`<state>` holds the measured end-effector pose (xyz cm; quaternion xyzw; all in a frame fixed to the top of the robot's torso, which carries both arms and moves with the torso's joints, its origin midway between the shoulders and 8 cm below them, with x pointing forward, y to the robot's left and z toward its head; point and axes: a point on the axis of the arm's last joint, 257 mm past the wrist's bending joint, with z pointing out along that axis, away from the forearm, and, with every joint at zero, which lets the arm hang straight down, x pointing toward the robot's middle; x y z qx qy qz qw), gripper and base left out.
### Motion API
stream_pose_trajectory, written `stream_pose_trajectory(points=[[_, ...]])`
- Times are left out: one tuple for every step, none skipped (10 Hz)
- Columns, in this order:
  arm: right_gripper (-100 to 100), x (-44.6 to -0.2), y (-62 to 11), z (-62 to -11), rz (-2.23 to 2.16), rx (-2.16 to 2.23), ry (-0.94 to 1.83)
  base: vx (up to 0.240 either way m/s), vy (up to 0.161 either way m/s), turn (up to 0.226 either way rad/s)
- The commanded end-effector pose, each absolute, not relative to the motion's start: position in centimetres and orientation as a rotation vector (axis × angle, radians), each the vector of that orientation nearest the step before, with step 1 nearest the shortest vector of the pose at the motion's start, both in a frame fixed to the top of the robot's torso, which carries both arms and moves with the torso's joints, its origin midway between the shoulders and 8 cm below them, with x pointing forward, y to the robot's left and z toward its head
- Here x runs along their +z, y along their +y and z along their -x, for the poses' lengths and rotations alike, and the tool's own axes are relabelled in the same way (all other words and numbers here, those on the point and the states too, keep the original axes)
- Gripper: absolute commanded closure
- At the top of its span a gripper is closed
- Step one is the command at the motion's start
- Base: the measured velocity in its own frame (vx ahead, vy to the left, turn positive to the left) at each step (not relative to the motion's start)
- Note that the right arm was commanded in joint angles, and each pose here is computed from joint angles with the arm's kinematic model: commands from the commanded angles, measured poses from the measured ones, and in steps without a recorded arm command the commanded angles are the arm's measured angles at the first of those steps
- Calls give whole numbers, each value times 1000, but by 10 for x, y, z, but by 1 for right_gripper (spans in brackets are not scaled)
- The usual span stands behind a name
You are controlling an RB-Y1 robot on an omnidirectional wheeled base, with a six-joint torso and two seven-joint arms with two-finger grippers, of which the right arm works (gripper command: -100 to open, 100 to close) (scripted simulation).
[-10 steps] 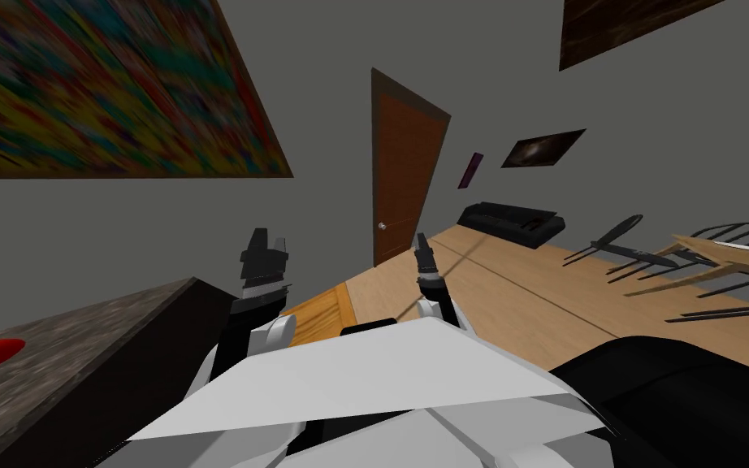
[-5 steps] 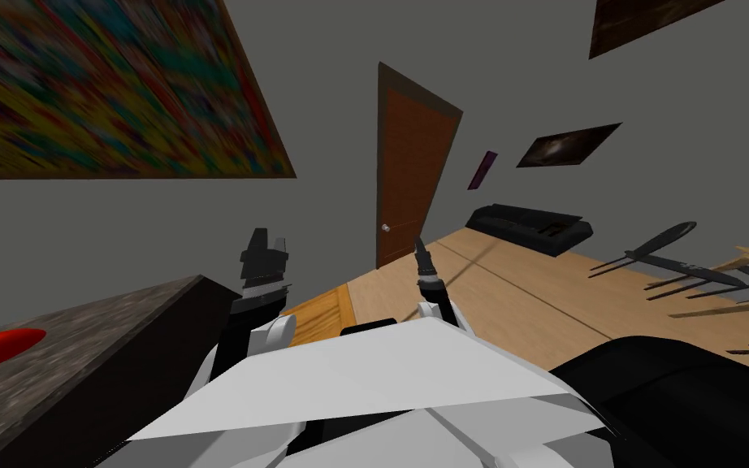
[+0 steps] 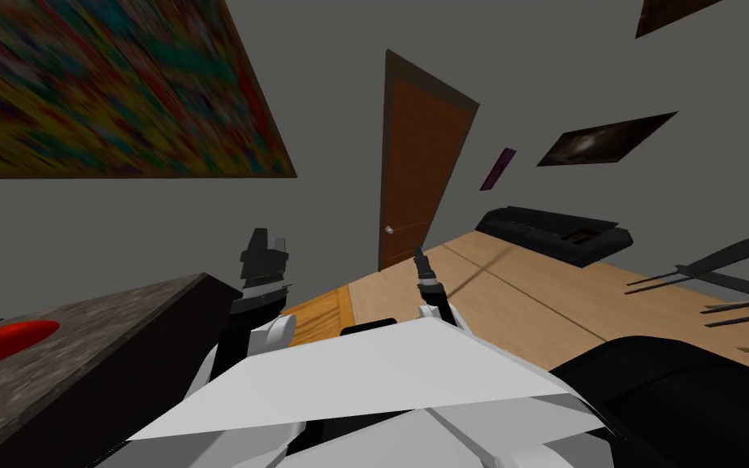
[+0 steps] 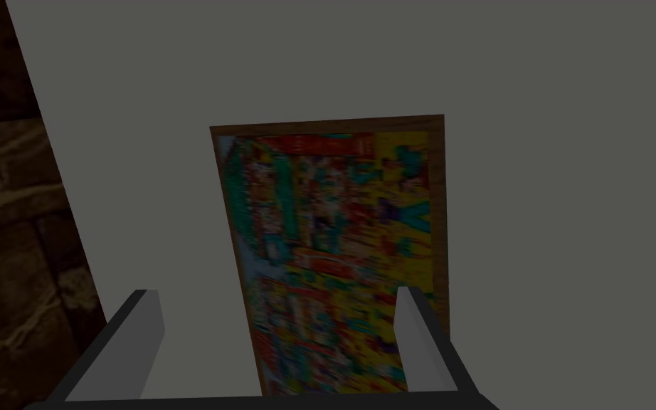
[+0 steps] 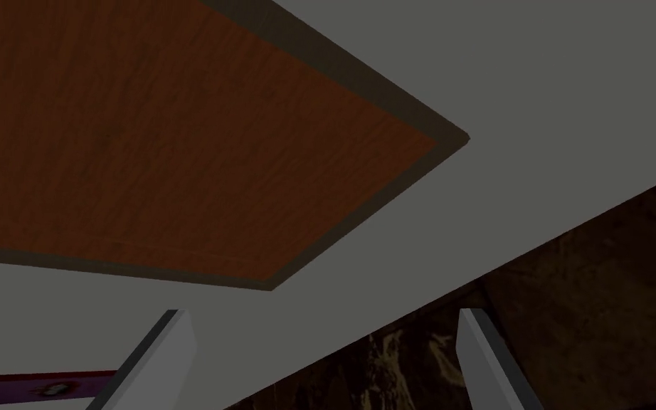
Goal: Pull the door open
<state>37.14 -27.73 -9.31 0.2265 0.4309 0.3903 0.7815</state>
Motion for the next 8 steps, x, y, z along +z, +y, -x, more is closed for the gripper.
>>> stream_pose_trajectory(points=[[-100,-104,-281,-372,-480,799,954,99,-59,138],[-100,-111,-283,-372,-475,773,969,89,-48,120],[-100,-118,-286,-372,-470,748,983,82,-46,122],[-100,-125,-288,-372,-465,721,998,70,-58,121],[-100,-133,-291,-372,-459,694,1013,82,-68,116],[-100,-140,-293,-372,-454,667,1029,93,-67,139],[-100,-147,-296,-371,-448,640,1044,87,-63,142],[-100,-155,-299,-371,-442,613,1059,95,-72,106]])
